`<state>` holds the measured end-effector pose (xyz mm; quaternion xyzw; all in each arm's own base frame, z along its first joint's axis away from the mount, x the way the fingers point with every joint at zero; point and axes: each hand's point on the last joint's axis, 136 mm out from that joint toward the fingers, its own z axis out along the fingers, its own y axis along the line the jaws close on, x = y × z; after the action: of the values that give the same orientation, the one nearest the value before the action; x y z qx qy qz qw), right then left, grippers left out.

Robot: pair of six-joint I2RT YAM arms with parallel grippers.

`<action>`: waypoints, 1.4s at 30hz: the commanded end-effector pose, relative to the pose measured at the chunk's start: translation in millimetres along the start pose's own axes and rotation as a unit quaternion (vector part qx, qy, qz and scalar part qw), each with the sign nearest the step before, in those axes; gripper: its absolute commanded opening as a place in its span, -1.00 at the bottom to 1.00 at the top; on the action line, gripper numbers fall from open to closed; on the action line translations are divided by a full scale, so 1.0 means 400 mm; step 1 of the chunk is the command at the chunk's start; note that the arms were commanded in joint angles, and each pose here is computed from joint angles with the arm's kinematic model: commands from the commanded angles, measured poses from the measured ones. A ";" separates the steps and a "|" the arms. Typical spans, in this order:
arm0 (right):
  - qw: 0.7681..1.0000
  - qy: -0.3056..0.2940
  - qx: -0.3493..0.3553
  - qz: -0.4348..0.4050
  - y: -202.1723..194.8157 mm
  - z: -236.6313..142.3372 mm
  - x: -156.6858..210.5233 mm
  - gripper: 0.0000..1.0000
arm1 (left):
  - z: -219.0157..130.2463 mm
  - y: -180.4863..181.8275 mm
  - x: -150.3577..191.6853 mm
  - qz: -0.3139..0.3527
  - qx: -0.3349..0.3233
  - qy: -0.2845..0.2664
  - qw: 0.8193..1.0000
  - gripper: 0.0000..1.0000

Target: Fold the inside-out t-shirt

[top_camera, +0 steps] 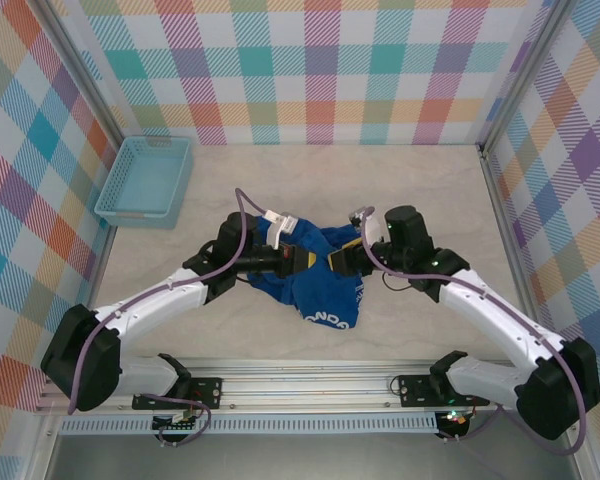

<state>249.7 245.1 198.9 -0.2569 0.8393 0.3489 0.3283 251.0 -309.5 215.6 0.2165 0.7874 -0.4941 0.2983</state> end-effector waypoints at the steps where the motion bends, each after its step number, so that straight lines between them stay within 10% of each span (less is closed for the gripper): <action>1: 0.999 0.002 0.002 -0.041 -0.017 0.034 0.005 0.19 | -0.017 -0.026 -0.007 0.023 0.021 -0.006 0.999 -1.00; 8: 0.998 0.003 -0.040 -0.039 -0.007 0.093 -0.012 -0.05 | -0.022 -0.023 0.004 0.022 0.016 0.000 1.000 -1.00; 13: 0.998 0.015 -0.058 -0.027 0.009 0.078 -0.005 -0.96 | -0.046 0.042 0.011 0.014 -0.063 -0.012 0.998 -1.00; 17: 0.994 0.011 -0.105 0.004 0.064 0.013 -0.012 -1.00 | -0.121 0.227 0.051 -0.028 -0.278 -0.012 0.960 -0.68; 26: 0.980 0.009 -0.194 0.041 0.138 -0.014 -0.028 -1.00 | -0.212 0.273 0.085 -0.014 -0.378 0.021 0.925 -0.01; 35: 0.980 0.006 -0.193 0.039 0.123 -0.007 -0.043 -1.00 | -0.165 -0.043 0.033 0.072 -0.099 -0.034 0.992 -0.03; 42: 0.980 -0.005 -0.196 0.043 0.121 -0.023 -0.059 -1.00 | -0.057 -0.019 0.033 0.102 -0.129 0.036 0.986 -0.18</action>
<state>229.0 269.4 214.6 -0.2612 0.7896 0.5014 0.2386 224.1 -279.8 223.7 0.2509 0.8260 -0.3631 0.3506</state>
